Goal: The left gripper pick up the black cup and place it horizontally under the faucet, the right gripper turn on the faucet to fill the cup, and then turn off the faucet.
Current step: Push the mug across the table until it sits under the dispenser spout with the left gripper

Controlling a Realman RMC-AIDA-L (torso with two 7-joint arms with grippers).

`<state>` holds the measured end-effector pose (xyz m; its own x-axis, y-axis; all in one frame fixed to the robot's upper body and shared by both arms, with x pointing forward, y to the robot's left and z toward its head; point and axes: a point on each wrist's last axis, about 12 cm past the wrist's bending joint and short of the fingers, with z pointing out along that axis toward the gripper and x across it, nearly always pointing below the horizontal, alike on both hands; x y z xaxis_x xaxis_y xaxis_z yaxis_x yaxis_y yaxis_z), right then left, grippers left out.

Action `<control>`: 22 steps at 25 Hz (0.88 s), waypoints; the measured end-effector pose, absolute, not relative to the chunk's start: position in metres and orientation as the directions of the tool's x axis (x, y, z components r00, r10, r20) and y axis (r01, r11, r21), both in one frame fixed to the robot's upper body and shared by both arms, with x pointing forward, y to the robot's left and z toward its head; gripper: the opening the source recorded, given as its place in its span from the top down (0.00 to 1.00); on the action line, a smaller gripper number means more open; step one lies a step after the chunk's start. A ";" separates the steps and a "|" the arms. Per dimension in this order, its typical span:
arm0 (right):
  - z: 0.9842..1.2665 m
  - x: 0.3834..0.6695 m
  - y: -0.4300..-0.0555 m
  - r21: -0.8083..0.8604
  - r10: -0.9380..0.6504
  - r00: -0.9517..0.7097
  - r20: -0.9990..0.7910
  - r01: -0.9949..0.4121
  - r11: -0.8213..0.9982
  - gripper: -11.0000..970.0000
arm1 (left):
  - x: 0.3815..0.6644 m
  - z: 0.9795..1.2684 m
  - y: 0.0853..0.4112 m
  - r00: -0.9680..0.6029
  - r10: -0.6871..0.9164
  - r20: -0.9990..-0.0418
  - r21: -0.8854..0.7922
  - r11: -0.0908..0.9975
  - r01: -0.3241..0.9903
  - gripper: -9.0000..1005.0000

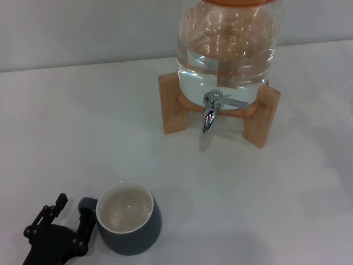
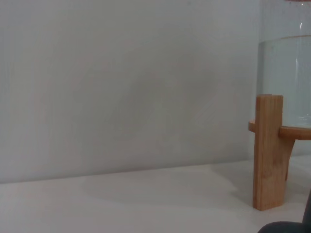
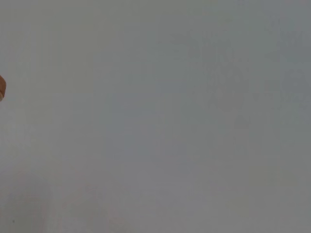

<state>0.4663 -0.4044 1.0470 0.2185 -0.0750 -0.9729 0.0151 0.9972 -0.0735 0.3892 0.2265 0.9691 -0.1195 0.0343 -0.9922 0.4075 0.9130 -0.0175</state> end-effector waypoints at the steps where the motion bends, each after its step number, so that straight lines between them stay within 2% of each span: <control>1: 1.047 0.466 -0.404 -0.073 -0.075 0.219 -0.973 0.015 0.997 0.10 | 0.389 0.969 0.226 -0.119 0.034 -0.992 -0.018 0.913 0.408 0.48; 6: 1.047 0.467 -0.404 -0.073 -0.075 0.220 -0.973 0.016 0.997 0.10 | 0.391 0.970 0.225 -0.115 0.035 -0.993 -0.015 0.910 0.415 0.48; 20: 1.049 0.470 -0.404 -0.072 -0.073 0.225 -0.972 0.015 0.997 0.10 | 0.399 0.972 0.224 -0.097 0.043 -0.994 -0.003 0.902 0.431 0.80; 22: 1.049 0.471 -0.403 -0.072 -0.073 0.227 -0.971 0.014 0.997 0.10 | 0.399 0.972 0.223 -0.097 0.044 -0.994 -0.002 0.902 0.432 0.80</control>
